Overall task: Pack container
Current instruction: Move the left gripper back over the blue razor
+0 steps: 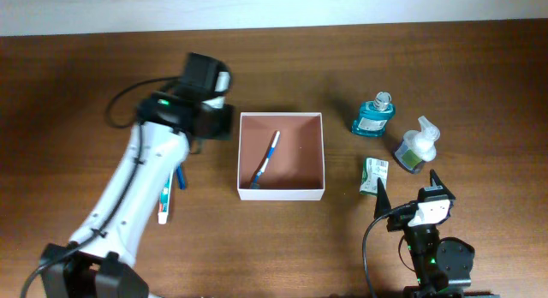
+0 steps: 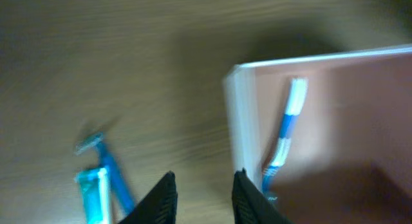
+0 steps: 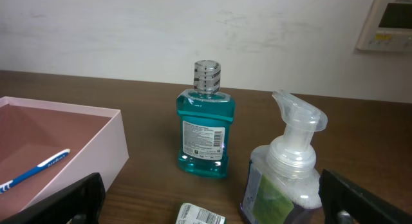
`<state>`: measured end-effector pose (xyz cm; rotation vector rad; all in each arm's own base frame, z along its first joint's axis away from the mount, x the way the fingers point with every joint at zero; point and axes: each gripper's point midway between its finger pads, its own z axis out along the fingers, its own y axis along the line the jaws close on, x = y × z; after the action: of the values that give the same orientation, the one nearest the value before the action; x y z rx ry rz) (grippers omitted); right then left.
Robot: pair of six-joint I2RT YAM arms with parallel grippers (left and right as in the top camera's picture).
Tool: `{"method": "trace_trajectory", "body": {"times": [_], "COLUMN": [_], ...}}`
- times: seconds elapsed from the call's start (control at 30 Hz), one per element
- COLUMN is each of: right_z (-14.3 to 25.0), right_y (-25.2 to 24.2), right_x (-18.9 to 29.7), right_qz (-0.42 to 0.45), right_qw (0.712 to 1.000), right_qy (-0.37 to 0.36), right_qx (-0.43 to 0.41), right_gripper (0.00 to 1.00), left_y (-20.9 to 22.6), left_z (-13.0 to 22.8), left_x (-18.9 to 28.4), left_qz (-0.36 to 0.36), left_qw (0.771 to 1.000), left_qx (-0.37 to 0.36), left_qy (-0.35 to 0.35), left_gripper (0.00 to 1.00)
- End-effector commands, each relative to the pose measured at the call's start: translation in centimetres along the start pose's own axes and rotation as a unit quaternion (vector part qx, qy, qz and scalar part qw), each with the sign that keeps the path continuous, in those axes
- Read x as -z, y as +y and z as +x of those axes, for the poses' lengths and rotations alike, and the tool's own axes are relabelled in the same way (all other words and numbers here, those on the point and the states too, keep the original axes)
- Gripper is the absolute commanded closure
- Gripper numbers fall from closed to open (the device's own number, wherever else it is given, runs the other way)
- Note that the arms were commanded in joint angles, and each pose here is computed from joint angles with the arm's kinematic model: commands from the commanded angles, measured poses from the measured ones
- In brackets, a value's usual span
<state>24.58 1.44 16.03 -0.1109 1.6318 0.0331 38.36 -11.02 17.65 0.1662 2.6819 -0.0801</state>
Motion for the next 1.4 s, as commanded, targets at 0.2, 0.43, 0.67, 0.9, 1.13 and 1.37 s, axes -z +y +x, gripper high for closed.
{"method": "trace_trajectory", "body": {"times": [0.2,0.43,0.67,0.9,1.13,1.37], "right_z": [0.2,0.2,0.2,0.2,0.2,0.2], "right_y": [0.1,0.1,0.1,0.1,0.1,0.1], "right_x": [0.0,0.0,0.0,0.0,0.0,0.0], "right_qz": [0.000,0.000,0.000,0.000,0.000,0.000], "right_qw": [1.000,1.000,1.000,1.000,1.000,1.000], "right_qy": [0.001,0.001,0.001,0.001,0.001,0.001], "right_qx": [-0.003,-0.003,-0.003,-0.003,-0.003,-0.003], "right_gripper": [0.01,0.02,0.01,0.01,0.01,0.01], "left_y": [9.5,9.7,10.6,10.6,10.6,10.7], "left_z": [2.1,4.8,6.4,7.0,8.5,9.2], "left_x": [-1.6,-3.8,-5.9,-7.7,-9.3,-10.5], "left_qz": [-0.052,-0.054,-0.078,-0.076,-0.076,-0.075], "left_qw": [0.981,0.977,0.973,0.974,0.974,0.975], "left_qx": [0.184,0.190,0.203,0.204,0.205,0.205], "left_qy": [0.041,0.083,0.081,0.067,0.064,0.052], "left_gripper": [0.73,0.73,0.73,0.73,0.73,0.64]}}
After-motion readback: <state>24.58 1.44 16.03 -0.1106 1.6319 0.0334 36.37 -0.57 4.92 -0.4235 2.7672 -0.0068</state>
